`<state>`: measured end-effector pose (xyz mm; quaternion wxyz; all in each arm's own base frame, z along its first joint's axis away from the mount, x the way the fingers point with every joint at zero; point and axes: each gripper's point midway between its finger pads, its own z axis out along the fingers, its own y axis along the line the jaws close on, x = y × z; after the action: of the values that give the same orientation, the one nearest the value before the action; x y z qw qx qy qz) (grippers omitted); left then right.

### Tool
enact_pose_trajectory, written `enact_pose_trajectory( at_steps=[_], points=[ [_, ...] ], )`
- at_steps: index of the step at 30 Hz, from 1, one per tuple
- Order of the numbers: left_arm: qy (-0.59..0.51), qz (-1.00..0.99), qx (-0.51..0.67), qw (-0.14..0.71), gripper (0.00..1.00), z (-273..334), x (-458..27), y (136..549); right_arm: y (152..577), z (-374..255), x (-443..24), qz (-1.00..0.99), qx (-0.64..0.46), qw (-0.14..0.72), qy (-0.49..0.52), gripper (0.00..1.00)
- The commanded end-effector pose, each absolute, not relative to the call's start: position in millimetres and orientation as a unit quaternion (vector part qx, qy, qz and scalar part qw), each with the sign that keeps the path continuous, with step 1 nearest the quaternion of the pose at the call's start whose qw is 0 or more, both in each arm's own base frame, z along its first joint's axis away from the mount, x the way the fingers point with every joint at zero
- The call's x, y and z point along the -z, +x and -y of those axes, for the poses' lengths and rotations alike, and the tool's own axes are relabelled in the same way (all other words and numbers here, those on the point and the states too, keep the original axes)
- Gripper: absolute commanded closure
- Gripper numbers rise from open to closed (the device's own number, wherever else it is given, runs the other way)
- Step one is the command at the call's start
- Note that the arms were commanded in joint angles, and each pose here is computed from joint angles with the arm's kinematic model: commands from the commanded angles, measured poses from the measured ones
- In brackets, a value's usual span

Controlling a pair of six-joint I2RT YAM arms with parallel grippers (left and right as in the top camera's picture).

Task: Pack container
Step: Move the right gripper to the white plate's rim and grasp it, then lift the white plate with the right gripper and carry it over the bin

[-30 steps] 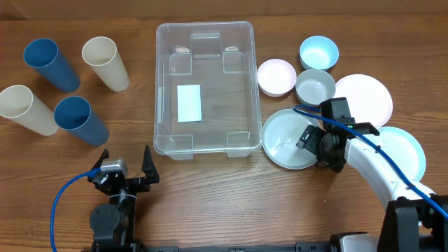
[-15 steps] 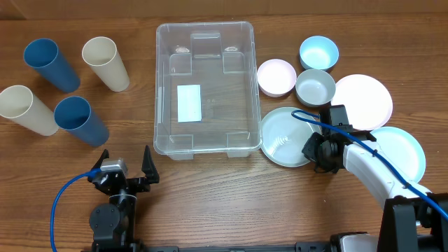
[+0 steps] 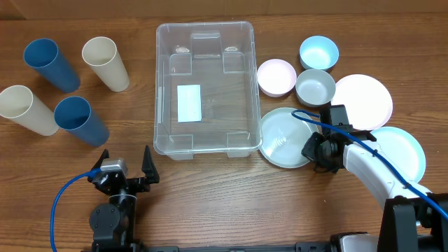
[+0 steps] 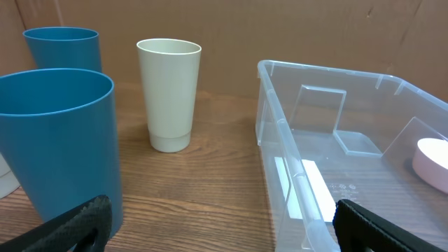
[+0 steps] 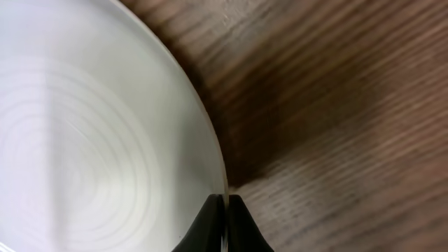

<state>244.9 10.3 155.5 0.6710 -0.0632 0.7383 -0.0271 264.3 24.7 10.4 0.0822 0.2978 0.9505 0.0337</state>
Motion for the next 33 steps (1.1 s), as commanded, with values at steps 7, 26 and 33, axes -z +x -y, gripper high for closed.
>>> enact_pose_trajectory(
  at_steps=[7, 26, 33],
  points=[
    [-0.056, -0.737, 0.024, 0.673, 0.00, -10, -156, 245, 286, -25, -76, -0.945, -0.049, 0.138, 0.291, 0.96],
    [-0.056, -0.737, 0.024, 0.673, 0.00, -10, -156, 245, 294, -1, -199, -0.931, -0.009, 0.248, 0.268, 0.96],
    [-0.056, -0.737, 0.024, 0.673, 0.00, -10, -156, 245, 303, -14, -252, -0.930, -0.047, 0.298, 0.210, 0.96]
  ],
)
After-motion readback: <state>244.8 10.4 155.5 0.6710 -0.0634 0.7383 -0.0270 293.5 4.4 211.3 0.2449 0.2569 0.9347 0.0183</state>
